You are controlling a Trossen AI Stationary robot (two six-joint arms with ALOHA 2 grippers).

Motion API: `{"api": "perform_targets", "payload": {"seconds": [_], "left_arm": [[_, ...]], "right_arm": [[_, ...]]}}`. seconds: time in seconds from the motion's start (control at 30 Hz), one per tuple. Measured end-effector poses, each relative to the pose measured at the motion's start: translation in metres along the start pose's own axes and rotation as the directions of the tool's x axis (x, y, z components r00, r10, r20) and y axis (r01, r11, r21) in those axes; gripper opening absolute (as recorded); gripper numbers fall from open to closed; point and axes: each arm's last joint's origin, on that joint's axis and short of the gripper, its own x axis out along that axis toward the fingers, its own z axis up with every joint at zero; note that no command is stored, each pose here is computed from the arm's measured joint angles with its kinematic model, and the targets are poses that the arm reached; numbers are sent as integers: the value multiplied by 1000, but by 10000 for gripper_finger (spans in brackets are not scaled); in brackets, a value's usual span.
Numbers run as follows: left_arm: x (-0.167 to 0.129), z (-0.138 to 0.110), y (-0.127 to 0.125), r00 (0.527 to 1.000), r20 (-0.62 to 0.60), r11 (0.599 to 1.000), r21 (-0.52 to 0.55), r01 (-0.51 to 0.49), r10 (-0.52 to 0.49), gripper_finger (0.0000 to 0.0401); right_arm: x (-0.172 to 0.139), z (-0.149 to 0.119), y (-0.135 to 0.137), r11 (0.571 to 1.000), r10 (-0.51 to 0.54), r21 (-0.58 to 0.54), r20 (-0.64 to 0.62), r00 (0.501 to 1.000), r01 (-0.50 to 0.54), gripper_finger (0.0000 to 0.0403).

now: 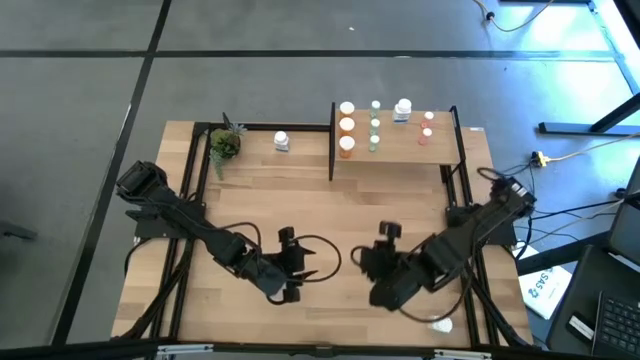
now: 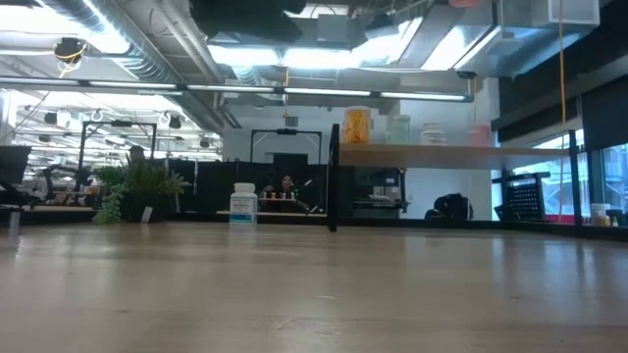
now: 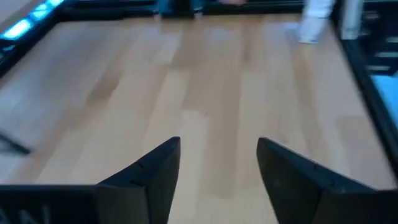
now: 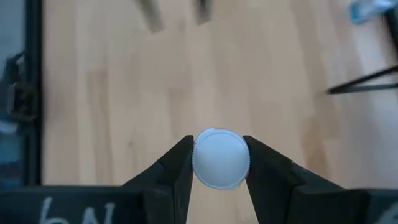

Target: Pick and place medicine bottles onto shelf by color

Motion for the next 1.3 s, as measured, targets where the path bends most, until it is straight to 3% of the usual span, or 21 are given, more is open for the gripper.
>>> {"api": "perform_targets", "payload": {"seconds": [0.17, 0.47, 0.67, 0.97, 1.13, 1.3], "left_arm": [[-6, 11, 5, 995, 4, 995, 32, 95, -96, 206], [-26, 33, 33, 996, 58, 988, 138, 63, -71, 206], [-39, 45, 51, 995, 91, 990, 138, 39, -52, 206], [-48, 51, 60, 993, 108, 985, 170, 20, -39, 206], [-46, 52, 63, 994, 112, 983, 184, -18, -3, 206], [-42, 53, 70, 994, 107, 984, 173, -42, 23, 206]], "right_arm": [[-17, 4, -35, 996, -78, 53, 21, 997, 77, 129], [-38, 7, -117, 963, -216, 151, -59, 975, 222, 129], [-60, -3, -160, 942, -259, 197, -87, 962, 272, 129], [-83, -17, -190, 921, -245, 297, -56, 968, 251, 129], [-76, -24, -199, 909, -268, 303, -97, 959, 285, 129], [-62, -27, -208, 927, -238, 257, -161, 958, 274, 129]]}}
